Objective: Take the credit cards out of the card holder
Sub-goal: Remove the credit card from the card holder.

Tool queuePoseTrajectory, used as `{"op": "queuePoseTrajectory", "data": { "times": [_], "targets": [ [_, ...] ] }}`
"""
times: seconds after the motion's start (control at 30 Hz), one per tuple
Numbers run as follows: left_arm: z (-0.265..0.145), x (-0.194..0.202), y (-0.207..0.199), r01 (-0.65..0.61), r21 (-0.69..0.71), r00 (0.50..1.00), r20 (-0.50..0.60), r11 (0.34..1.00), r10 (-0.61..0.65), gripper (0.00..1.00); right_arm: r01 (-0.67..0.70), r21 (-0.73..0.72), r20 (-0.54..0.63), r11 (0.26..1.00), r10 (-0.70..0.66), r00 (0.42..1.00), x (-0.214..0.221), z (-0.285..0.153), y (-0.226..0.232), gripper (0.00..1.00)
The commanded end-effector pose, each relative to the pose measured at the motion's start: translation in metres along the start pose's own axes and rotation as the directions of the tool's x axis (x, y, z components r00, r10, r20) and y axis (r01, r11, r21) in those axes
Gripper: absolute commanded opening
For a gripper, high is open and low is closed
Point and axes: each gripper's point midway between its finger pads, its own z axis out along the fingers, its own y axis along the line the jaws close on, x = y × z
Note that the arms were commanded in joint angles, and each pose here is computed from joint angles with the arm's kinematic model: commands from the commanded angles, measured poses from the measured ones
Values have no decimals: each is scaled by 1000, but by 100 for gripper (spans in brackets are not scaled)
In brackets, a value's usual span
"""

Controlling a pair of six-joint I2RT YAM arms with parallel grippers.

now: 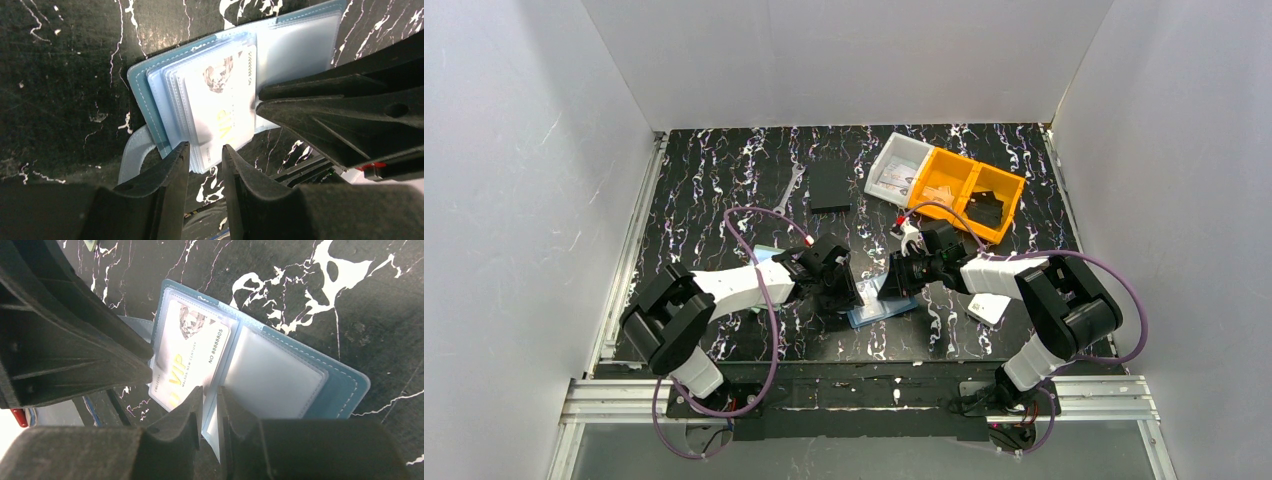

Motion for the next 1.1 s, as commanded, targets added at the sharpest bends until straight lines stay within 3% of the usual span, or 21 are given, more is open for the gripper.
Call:
{"op": "queuePoseTrajectory", "data": {
  "times": [0.0,0.73,1.07],
  "targets": [
    [-23,-8,-11,-18,31,999,51,999,16,29,28,5,21,1000,-28,999,-12,2,1,25],
    [5,-1,-4,-6,-12,1000,-7,1000,6,29,28,4,20,1000,-28,999,-12,2,1,26],
    [14,3,-2,1,-11,1000,-30,1000,-2,29,18,-1,13,1000,-18,1000,-11,3,1,33]
  ]
}}
